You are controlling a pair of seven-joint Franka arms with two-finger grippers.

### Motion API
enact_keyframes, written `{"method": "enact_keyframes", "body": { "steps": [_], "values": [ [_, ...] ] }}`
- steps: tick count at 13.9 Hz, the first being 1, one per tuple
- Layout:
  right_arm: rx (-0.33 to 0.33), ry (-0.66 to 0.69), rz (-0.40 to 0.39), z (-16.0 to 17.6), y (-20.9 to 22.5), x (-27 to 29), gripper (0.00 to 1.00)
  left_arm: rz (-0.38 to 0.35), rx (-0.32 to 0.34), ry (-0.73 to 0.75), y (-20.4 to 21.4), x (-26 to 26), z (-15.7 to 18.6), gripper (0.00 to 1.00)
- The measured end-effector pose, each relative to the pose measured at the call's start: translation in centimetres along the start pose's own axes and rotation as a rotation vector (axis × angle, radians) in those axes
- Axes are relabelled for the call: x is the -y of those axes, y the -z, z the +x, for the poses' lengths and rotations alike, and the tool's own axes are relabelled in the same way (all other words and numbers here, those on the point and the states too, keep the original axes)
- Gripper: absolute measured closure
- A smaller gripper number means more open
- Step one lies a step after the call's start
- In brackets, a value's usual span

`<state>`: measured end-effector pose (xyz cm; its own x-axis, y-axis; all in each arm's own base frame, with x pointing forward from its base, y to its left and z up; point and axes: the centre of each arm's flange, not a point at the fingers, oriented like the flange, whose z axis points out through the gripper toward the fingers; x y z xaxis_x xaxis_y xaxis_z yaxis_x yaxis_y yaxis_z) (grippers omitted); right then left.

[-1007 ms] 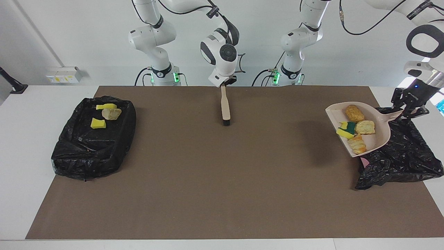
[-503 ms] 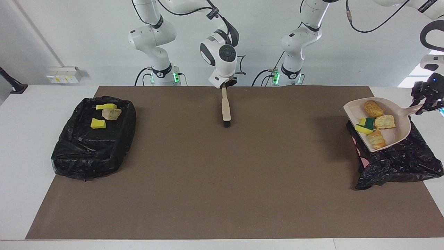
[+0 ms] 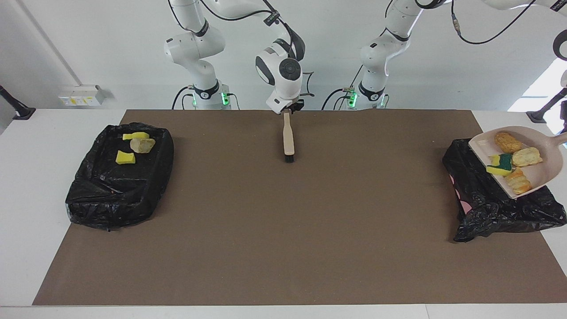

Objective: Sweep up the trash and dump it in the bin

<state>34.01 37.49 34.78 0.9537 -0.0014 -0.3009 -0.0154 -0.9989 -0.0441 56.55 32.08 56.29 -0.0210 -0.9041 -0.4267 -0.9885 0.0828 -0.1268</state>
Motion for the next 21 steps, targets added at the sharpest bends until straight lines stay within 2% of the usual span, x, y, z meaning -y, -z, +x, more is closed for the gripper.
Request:
{"method": "enact_keyframes", "body": {
  "steps": [6,8,11,13,17,21],
  "values": [
    [-0.212,-0.124,0.063,9.1,10.8,-6.7,0.00,-0.012,0.184,-0.112,-1.0,2.2,5.3,0.67],
    [-0.264,-0.135,0.057,10.3,13.0,-7.9,0.00,-0.014,0.252,-0.149,-0.4,2.3,5.6,0.67],
    [-0.317,-0.127,0.016,11.0,14.3,-8.8,0.00,-0.010,0.410,-0.148,1.6,2.4,5.4,0.67],
    [-0.337,-0.153,-0.008,11.8,15.3,-10.7,0.00,0.004,0.462,-0.139,3.1,2.2,5.1,0.67],
    [-0.384,-0.269,0.003,15.2,19.5,-21.0,0.00,0.039,0.470,-0.067,5.7,1.9,4.9,0.67],
    [-0.413,-0.237,-0.009,16.2,25.2,-29.7,0.00,0.034,0.356,0.115,6.5,3.0,9.3,0.67]
  ]
}}
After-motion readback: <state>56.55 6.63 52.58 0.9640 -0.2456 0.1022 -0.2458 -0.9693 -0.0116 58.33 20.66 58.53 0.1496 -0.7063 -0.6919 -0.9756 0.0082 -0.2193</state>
